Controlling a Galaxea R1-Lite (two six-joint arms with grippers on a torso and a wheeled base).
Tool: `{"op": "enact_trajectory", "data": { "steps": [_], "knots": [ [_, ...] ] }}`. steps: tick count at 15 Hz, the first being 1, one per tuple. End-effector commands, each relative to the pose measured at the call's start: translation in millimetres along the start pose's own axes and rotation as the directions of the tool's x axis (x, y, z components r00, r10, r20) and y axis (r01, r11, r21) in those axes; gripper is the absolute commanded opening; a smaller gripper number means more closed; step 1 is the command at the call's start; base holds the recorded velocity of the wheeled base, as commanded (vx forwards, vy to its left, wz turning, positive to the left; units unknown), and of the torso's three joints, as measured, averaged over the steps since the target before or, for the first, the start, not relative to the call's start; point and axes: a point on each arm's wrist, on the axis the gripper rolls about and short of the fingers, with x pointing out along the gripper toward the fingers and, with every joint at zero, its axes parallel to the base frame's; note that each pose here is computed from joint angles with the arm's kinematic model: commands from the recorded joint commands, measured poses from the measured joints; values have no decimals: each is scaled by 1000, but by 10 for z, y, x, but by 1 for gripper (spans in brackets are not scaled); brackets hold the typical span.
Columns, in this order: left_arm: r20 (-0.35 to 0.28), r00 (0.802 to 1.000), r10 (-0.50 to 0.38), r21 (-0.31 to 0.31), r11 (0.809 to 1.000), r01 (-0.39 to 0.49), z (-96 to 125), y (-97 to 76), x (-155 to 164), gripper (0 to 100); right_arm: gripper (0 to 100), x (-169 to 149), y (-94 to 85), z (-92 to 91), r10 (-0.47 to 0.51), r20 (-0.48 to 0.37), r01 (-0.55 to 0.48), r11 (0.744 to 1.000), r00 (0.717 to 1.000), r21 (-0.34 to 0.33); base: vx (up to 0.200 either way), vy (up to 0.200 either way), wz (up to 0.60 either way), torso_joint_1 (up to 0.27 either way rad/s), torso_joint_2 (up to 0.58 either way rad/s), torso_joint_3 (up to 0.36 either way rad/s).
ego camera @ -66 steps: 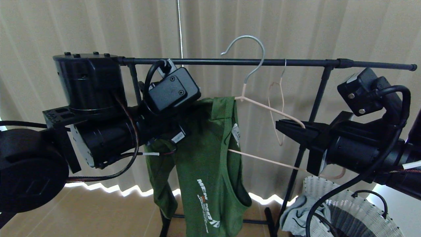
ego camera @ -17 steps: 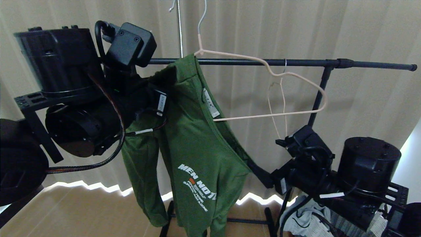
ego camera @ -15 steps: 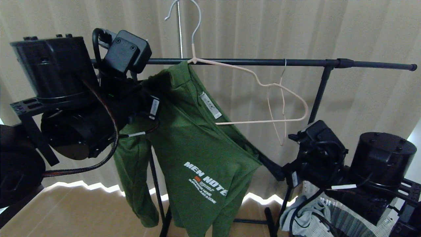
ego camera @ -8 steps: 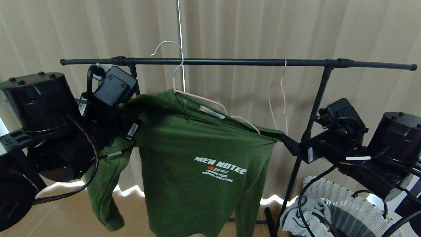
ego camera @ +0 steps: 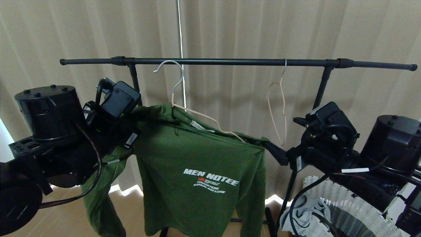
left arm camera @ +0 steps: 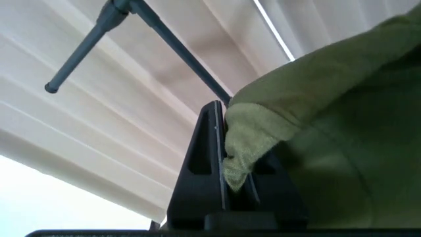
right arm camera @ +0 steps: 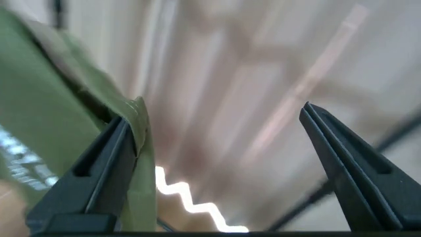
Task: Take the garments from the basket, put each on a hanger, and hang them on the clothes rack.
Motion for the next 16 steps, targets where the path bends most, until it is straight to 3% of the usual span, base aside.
{"op": "enact_trajectory", "data": {
  "steps": [1,2,6,11,13,16],
  "knots": [
    [2,1000,-2,-1,1000,2,15,-14,29,0,100,-55,185,73,76,21,-75,997,997,-25,0,0,0,0,0,0],
    [12,1000,6,-10,1000,-6,51,4,46,0,100,-69,298,121,121,29,-119,992,992,-50,0,0,0,0,0,0],
    [14,1000,4,-16,1000,-4,67,-12,65,0,100,-55,463,274,187,51,-181,979,981,-91,0,0,0,0,0,0],
    [70,997,-32,-47,998,35,178,-135,-13,0,100,185,499,494,176,72,-170,981,982,-89,0,0,0,0,0,0],
    [78,996,-41,-46,998,45,191,-153,-35,0,100,363,422,610,129,91,-120,987,987,-104,0,0,0,0,0,0],
    [94,994,-55,-46,997,60,227,-186,-69,0,100,483,356,579,79,71,-70,990,994,-124,0,0,0,0,0,0]
  ]
}}
